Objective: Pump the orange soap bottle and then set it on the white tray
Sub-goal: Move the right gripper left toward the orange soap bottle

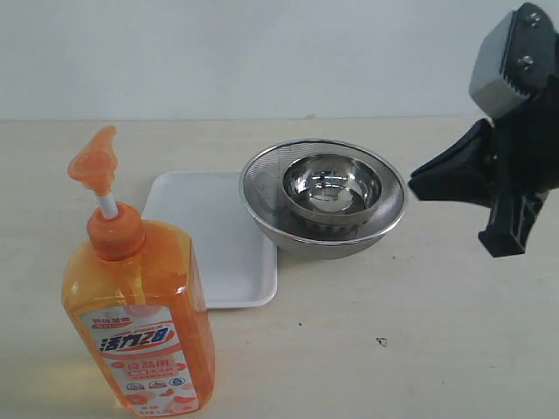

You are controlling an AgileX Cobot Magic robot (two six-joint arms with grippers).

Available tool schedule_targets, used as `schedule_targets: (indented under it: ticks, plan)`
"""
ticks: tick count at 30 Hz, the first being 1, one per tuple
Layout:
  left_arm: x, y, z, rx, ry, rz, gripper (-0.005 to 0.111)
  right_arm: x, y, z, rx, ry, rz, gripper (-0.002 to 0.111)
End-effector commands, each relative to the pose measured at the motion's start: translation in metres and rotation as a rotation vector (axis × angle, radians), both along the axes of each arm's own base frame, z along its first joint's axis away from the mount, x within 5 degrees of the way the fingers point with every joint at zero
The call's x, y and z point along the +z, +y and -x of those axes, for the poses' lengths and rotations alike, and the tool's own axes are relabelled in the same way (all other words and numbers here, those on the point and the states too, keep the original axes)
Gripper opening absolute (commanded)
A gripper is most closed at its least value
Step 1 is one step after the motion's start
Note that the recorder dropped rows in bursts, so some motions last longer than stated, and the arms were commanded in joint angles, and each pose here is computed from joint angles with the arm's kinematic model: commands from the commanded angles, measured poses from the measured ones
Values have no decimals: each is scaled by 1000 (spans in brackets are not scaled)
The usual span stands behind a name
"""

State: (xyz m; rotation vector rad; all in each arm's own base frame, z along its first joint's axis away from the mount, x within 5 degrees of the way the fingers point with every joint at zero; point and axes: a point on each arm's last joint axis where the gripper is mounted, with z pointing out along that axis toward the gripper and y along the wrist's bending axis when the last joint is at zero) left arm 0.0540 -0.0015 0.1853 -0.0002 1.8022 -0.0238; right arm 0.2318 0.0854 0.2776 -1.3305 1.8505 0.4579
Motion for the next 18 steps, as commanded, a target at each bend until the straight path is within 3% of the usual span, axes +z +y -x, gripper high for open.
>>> schedule_targets:
  ticks: [1,10,14,18]
  plan:
    - [0,0,0,4,-13,11,5,-20,12,-10,139,94,-90,0]
    - [0,0,0,4,-13,11,5,-67,30,-16,426,232,-193,0]
    - [0,0,0,4,-13,11,5,-89,49,-17,451,266,-225,0]
    - [0,0,0,4,-13,11,5,-115,65,-16,415,298,-141,0]
